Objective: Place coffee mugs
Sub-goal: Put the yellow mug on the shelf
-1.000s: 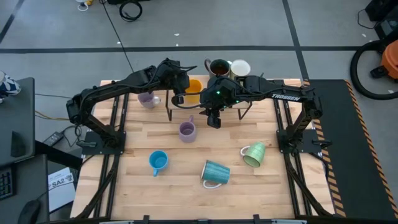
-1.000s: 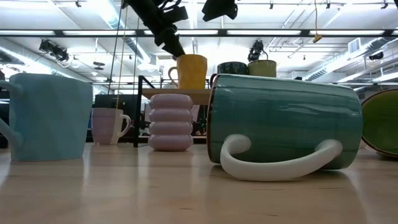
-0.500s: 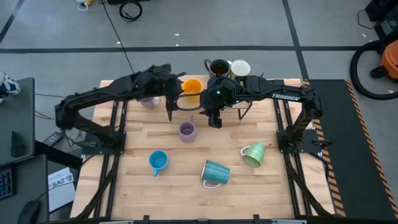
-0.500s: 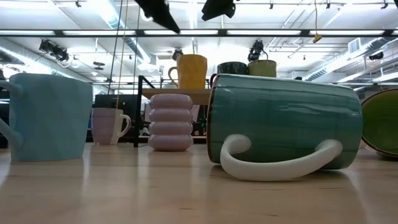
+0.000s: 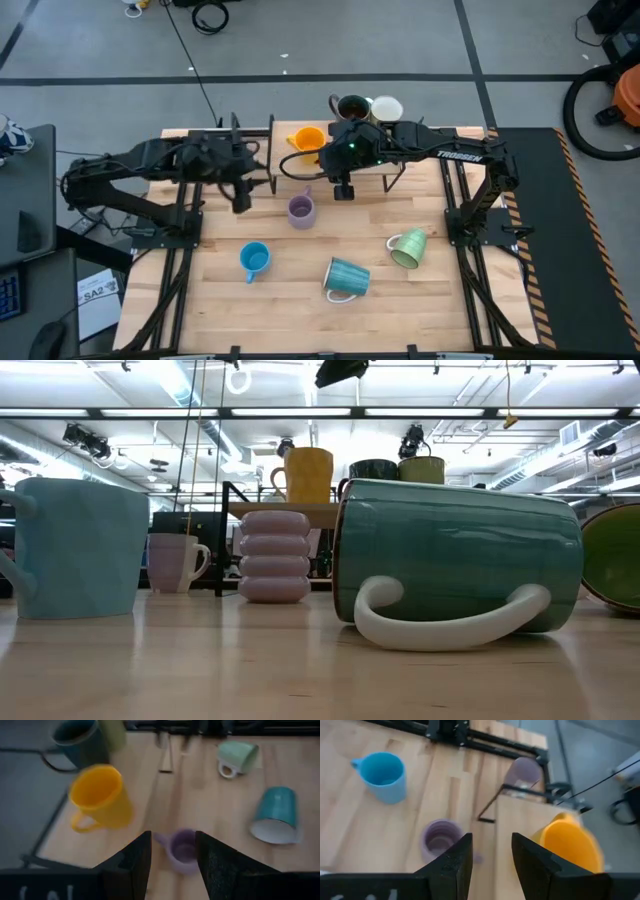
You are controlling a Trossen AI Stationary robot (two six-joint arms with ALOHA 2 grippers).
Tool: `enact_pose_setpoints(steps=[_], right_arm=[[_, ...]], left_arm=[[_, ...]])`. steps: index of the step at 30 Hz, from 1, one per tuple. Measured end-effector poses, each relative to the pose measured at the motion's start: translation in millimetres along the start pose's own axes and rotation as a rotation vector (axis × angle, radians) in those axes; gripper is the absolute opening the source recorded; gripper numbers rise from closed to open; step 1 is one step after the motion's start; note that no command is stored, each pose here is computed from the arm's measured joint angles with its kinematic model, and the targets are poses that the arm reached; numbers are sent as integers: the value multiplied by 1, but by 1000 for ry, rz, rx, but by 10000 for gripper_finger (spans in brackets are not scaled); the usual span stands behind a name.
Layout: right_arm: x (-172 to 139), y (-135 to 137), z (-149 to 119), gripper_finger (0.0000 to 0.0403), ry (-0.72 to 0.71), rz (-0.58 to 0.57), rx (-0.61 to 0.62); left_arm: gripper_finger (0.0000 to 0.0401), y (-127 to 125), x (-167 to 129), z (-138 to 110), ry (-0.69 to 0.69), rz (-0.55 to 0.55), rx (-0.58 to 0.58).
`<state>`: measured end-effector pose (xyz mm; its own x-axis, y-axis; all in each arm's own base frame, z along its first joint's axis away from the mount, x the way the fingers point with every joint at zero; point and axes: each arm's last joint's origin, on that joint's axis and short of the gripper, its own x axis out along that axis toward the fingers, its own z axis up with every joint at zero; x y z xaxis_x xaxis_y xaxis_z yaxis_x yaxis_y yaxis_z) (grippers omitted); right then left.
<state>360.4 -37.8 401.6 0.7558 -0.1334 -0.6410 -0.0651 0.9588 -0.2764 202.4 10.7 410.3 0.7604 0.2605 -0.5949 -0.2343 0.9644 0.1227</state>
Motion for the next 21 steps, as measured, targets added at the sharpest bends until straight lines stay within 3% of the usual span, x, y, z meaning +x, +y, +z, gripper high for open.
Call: enact_pose_setpoints(steps=[5,11,16,21], right_arm=[[1,-13,1,142,-37,-44,-65],[9,-38,-8,142,-31,-77,-32],[19,-57,-18,142,3,-91,2],[26,-69,-28,142,4,-12,32]], left_arm=[[158,-17,-9,-12,85,-68,-21],[158,-38,-14,-13,57,-144,17],[158,-55,-2,-24,13,-147,45],[158,-67,20,-43,31,-158,61]])
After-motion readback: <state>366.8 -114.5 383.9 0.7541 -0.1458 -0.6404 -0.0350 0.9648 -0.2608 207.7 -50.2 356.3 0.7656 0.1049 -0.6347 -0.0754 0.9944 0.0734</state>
